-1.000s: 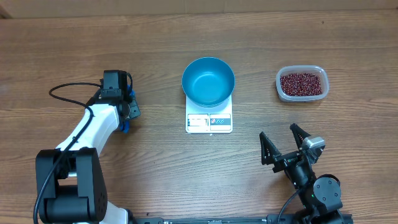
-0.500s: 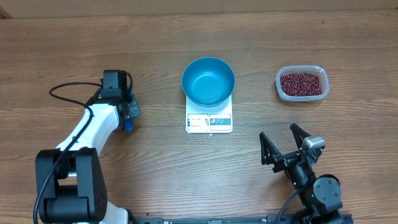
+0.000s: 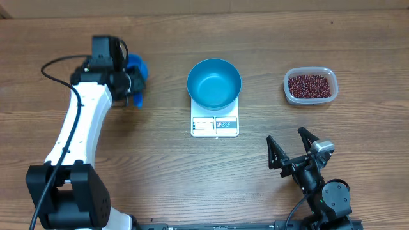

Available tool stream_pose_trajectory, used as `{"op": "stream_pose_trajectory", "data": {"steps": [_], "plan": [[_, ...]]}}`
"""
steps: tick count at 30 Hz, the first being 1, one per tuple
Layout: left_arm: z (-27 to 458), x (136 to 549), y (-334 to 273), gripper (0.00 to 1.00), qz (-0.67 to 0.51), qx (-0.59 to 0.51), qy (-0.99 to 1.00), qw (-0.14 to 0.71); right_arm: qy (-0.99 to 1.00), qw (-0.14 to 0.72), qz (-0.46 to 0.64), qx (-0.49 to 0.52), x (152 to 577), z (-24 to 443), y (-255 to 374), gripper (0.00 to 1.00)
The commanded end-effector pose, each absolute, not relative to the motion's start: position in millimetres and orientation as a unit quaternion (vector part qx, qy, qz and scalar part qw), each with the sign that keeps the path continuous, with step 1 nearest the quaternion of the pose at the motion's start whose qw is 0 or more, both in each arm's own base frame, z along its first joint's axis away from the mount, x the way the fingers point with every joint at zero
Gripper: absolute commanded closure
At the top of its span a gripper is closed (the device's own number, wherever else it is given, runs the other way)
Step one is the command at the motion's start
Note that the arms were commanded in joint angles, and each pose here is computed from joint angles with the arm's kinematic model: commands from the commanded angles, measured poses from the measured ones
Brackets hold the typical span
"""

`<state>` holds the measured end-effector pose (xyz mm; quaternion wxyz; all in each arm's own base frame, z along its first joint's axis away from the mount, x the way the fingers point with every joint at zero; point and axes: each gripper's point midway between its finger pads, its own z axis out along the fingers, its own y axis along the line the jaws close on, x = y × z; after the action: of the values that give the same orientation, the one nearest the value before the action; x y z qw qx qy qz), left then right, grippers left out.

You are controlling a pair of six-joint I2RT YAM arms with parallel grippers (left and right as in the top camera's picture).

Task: Scoop item into bowl and weigh 150g on scale
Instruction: 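Lift the blue scoop over the bowl and bring the right gripper toward it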

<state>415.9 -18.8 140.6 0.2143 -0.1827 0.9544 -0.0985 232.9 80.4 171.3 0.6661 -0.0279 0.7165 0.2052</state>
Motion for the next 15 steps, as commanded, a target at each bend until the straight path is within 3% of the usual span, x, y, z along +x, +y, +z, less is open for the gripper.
{"op": "stream_pose_trajectory", "data": {"steps": [1,6,12,15], "plan": [[183,422,-61,0.96,-0.166,-0.178,0.943,0.226,0.715,0.668,0.204,-0.03,233,170,80,0.0],[211,421,-123,0.96,-0.194,-0.147,0.94,0.24,0.715,0.657,0.239,0.001,232,170,82,0.0],[220,409,-170,0.96,-0.218,-0.22,0.924,0.225,0.688,0.514,0.482,0.176,222,174,106,0.0],[219,401,-183,0.96,-0.233,-0.266,0.913,0.203,0.679,0.499,0.501,0.199,222,175,106,0.0]]}}
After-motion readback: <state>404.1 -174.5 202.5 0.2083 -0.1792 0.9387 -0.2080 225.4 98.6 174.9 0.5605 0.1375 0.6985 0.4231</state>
